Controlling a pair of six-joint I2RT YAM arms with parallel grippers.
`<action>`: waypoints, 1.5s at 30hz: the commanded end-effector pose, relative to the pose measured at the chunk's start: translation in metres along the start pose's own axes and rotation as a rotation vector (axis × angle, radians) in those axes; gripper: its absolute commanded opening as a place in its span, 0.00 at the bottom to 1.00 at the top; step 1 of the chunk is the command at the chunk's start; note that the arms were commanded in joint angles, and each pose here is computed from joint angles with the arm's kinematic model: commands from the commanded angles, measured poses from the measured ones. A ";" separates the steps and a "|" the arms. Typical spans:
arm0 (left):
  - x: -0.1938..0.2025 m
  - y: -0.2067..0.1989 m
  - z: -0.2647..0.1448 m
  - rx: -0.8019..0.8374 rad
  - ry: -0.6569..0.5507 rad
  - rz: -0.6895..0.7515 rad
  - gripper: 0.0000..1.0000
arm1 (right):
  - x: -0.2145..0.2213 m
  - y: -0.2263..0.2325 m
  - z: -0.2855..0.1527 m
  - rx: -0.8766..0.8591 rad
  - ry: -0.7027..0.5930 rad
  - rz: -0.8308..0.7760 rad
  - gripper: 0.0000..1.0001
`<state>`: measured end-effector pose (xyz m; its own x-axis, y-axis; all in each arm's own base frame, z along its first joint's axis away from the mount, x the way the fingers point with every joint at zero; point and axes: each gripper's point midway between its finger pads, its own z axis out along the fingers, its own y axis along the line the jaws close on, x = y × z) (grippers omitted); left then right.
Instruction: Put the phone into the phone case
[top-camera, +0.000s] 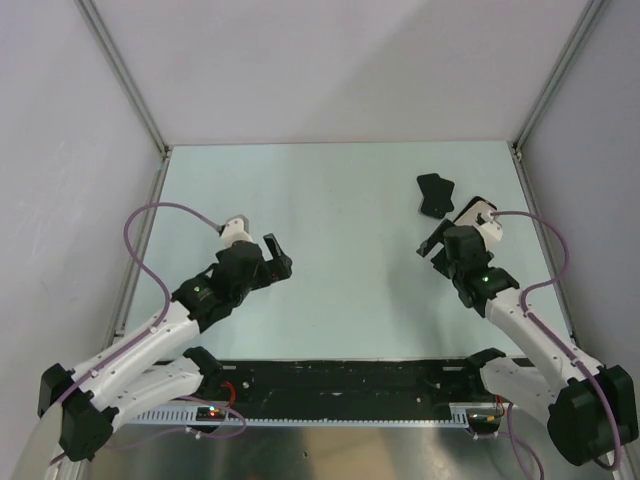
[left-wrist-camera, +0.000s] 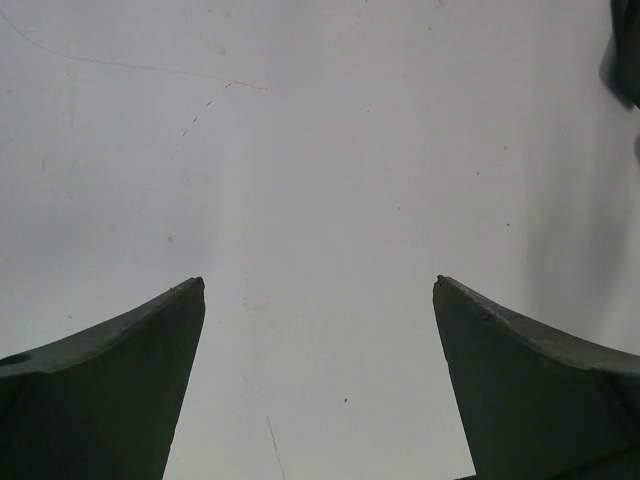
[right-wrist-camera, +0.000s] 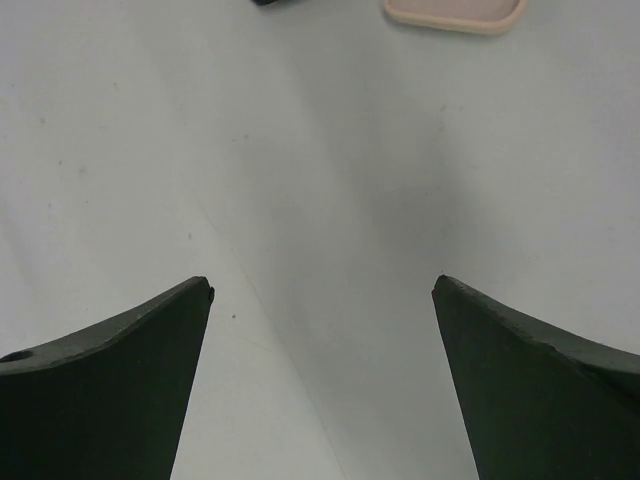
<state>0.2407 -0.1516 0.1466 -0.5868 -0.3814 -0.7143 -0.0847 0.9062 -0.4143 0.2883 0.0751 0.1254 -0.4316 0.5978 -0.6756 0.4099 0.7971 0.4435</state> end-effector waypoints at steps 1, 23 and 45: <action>-0.026 -0.019 -0.010 0.058 -0.051 0.030 1.00 | -0.025 0.003 0.009 0.022 -0.031 0.078 1.00; -0.026 -0.028 -0.025 0.142 0.006 0.081 1.00 | -0.097 -0.059 0.151 0.279 0.132 0.276 0.84; -0.025 -0.024 -0.022 0.136 0.019 0.067 1.00 | -0.092 -0.107 0.159 0.439 0.128 0.217 0.52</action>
<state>0.2363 -0.1598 0.1770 -0.6204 -0.3083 -0.7211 0.0520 0.9013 -0.4301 0.4002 -0.0716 0.0473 -0.3868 0.7803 -0.4915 0.7935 0.5532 0.2537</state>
